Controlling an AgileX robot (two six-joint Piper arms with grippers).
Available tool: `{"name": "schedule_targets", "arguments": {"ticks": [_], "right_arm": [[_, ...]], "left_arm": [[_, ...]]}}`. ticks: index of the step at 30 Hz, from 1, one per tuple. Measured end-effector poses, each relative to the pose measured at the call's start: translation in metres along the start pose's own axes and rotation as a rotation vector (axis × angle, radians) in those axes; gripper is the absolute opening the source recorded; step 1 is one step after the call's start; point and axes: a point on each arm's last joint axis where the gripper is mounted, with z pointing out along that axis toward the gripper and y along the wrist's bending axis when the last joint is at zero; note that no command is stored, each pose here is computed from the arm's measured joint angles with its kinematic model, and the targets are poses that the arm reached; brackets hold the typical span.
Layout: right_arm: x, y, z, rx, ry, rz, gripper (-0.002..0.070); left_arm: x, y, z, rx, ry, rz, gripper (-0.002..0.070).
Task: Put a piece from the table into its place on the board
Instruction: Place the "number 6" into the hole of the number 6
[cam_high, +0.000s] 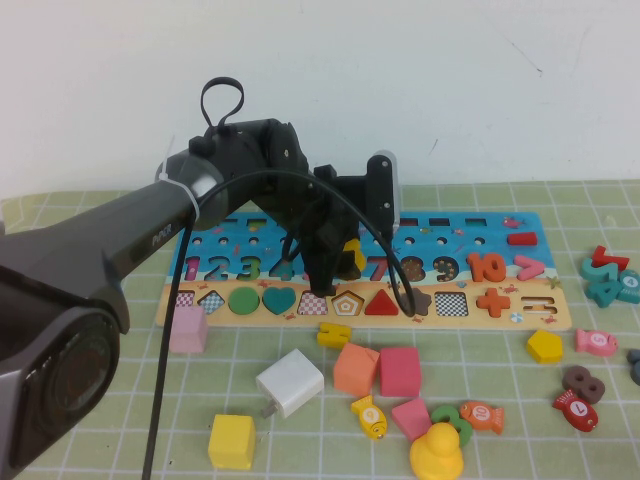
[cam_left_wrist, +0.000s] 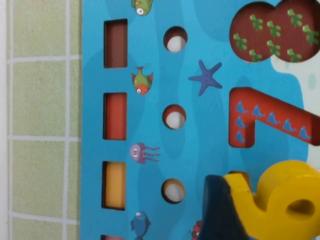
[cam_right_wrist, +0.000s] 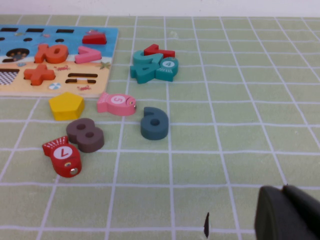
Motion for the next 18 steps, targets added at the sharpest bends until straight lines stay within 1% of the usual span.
{"name": "schedule_targets", "arguments": {"ticks": [3, 7, 9, 12, 18], "right_arm": [[0.0, 0.0, 0.0, 0.0, 0.0, 0.0, -0.0001], [0.0, 0.0, 0.0, 0.0, 0.0, 0.0, -0.0001], [0.0, 0.0, 0.0, 0.0, 0.0, 0.0, -0.0001], [0.0, 0.0, 0.0, 0.0, 0.0, 0.0, -0.0001], [0.0, 0.0, 0.0, 0.0, 0.0, 0.0, -0.0001]], "left_arm": [[0.0003, 0.0001, 0.0, -0.001, 0.003, -0.018, 0.038], [0.0011, 0.0003, 0.0, -0.003, 0.012, -0.038, 0.0447], [0.002, 0.0005, 0.0, -0.006, 0.022, -0.033, 0.0468], [0.0022, 0.0006, 0.0, -0.007, 0.024, -0.032, 0.048], [0.001, 0.0004, -0.0009, -0.009, 0.025, -0.027, 0.0483]]}}
